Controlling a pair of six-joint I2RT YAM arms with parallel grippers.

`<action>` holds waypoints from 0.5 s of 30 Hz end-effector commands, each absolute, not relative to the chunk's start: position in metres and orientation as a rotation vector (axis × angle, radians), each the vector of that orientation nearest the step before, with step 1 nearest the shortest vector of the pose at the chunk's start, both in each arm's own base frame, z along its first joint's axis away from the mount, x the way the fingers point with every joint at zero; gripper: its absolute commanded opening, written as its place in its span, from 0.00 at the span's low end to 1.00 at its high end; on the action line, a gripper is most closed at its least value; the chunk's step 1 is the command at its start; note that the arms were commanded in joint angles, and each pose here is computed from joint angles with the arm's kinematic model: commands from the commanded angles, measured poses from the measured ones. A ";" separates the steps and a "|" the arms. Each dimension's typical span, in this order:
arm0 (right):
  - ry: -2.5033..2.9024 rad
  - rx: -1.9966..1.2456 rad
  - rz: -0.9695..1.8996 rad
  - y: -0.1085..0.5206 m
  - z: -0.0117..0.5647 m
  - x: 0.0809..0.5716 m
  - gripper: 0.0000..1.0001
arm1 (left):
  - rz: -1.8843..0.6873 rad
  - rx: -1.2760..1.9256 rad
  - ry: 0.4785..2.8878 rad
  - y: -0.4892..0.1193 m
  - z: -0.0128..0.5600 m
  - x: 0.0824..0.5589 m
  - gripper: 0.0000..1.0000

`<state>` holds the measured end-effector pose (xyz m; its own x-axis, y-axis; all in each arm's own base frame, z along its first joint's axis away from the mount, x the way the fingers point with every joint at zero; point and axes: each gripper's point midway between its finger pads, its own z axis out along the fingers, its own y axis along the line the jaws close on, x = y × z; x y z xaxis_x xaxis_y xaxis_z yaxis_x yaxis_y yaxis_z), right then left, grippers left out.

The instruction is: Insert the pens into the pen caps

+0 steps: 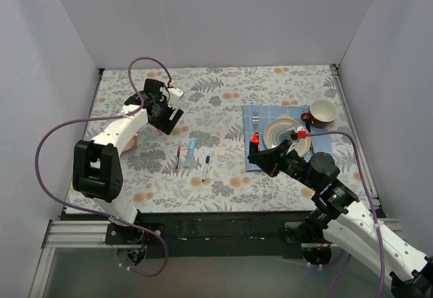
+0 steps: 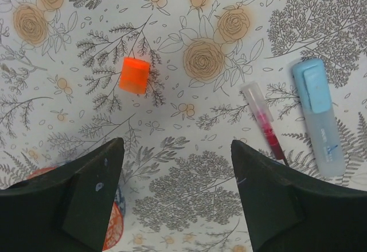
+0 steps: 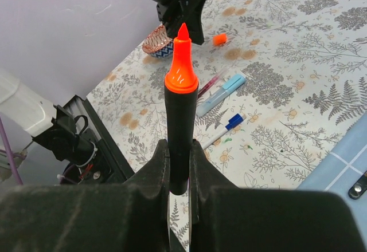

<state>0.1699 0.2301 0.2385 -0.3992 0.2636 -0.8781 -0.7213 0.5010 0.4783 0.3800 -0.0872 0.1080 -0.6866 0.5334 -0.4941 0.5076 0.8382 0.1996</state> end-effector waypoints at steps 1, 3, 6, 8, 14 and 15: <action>1.576 -0.384 1.087 0.222 0.265 0.174 0.01 | -0.108 0.984 2.295 -0.099 0.138 0.392 0.74; 1.572 -0.387 1.081 0.221 0.266 0.174 0.01 | -0.120 1.025 2.289 -0.096 0.135 0.394 0.73; 1.557 -0.387 1.076 0.219 0.269 0.173 0.01 | -0.109 1.076 2.332 -0.092 0.122 0.391 0.74; 1.546 -0.382 1.073 0.218 0.272 0.172 0.01 | -0.077 1.085 2.326 -0.086 0.115 0.397 0.74; 1.539 -0.374 1.046 0.214 0.273 0.175 0.01 | -0.006 1.036 2.391 -0.064 0.095 0.418 0.72; 1.540 -0.369 1.041 0.214 0.272 0.176 0.01 | 0.028 1.073 2.382 -0.060 0.092 0.422 0.72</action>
<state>0.1712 0.2194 0.2408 -0.3556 0.2664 -0.8959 -0.7137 0.5415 0.4443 0.4036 -0.0735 0.0865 -0.5885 0.6647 -0.4603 0.6847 0.7125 0.1535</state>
